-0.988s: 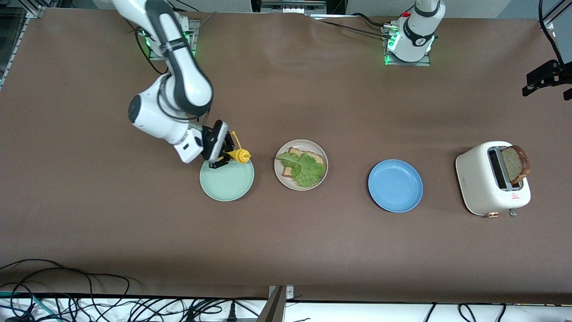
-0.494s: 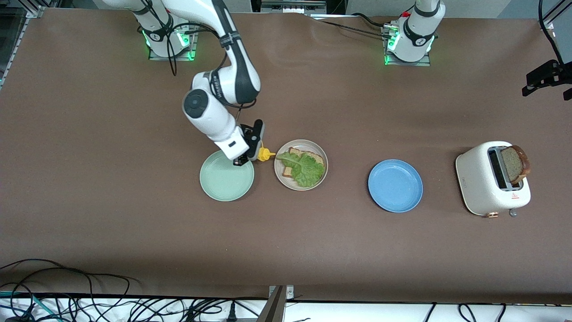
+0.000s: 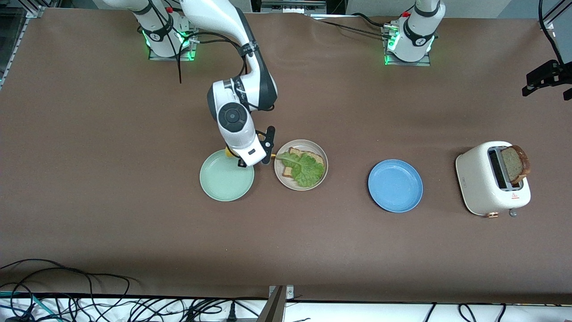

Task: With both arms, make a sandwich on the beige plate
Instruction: 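Hold the mustard bottle tip-down over the lettuce with the right gripper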

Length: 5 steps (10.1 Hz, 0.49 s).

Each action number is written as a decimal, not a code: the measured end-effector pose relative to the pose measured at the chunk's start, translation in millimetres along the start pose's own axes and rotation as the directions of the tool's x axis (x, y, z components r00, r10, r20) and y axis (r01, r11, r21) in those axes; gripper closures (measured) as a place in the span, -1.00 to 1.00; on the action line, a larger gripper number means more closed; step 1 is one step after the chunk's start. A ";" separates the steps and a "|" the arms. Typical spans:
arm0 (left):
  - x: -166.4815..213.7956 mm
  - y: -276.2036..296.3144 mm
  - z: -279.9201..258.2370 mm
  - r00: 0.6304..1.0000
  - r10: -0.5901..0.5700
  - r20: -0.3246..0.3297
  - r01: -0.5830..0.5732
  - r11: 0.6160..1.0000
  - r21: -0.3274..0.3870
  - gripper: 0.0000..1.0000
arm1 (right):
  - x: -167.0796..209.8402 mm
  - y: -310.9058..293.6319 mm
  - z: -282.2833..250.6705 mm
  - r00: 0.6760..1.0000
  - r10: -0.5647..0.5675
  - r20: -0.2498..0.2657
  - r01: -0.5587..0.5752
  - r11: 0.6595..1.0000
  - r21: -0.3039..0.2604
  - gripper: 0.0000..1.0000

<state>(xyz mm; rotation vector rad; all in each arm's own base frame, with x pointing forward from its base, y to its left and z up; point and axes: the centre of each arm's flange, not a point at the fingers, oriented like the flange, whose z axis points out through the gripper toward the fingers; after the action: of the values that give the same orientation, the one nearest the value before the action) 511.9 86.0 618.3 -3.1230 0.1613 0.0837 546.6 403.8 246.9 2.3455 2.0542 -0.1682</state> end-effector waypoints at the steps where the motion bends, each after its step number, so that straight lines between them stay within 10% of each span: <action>1: 0.0 -0.1 0.0 1.000 0.000 0.000 0.000 1.000 0.000 -1.00 | 1.0 -0.2 -2.1 1.000 -0.008 0.029 0.008 1.000 0.000 0.90; 5: 0.0 -0.1 0.0 1.000 0.000 0.000 0.000 1.000 0.000 -1.00 | 23.4 -2.7 -7.9 0.997 0.014 0.071 -0.014 1.000 -0.009 0.90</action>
<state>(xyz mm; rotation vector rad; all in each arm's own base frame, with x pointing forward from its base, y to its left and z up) 511.9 86.1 618.3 -3.1230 0.1610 0.0837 547.5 427.9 252.8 2.3132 2.0023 -0.2387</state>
